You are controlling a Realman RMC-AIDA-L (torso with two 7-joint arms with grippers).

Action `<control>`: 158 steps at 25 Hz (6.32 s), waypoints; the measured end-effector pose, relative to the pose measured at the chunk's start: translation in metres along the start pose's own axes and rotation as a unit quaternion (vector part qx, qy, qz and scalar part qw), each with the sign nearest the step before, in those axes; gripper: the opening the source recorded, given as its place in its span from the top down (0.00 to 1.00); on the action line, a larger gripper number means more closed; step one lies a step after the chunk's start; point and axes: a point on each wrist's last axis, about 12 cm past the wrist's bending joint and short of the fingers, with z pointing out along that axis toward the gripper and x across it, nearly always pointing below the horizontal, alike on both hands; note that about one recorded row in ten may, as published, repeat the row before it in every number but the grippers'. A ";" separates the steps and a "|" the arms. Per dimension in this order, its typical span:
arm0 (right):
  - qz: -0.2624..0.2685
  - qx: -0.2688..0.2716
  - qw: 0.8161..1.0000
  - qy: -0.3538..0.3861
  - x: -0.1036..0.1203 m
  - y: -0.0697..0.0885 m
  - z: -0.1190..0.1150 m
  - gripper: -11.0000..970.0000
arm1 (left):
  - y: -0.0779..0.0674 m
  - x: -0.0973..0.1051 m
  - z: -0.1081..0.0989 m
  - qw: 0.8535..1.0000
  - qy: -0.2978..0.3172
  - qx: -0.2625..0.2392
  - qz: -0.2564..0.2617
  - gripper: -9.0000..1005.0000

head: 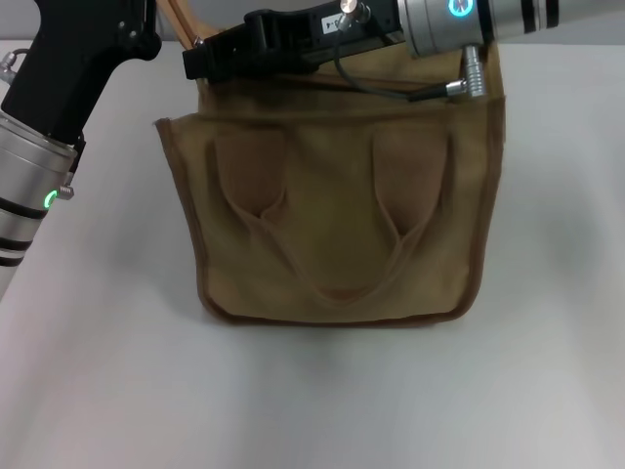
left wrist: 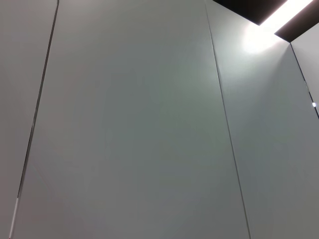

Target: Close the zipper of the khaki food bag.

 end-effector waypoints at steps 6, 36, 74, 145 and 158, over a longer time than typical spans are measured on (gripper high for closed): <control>-0.003 0.000 1.000 0.006 0.000 0.002 0.001 0.67 | 0.000 0.000 0.000 1.000 -0.001 0.001 0.000 0.89; -0.069 0.024 0.997 0.006 -0.010 0.002 -0.017 0.59 | 0.003 0.000 -0.003 1.000 0.002 -0.006 0.006 0.89; -0.055 0.038 0.997 0.046 -0.008 0.006 0.010 0.85 | 0.000 -0.001 -0.001 1.000 -0.002 0.000 -0.001 0.88; -0.388 0.044 0.838 -0.381 0.186 -0.045 -0.203 0.35 | 0.026 0.016 -0.149 0.947 0.243 -0.173 -0.122 0.57; -0.381 -0.093 0.903 -0.174 0.210 -0.041 -0.162 0.16 | -0.014 -0.021 -0.135 0.946 0.184 0.120 -0.240 0.19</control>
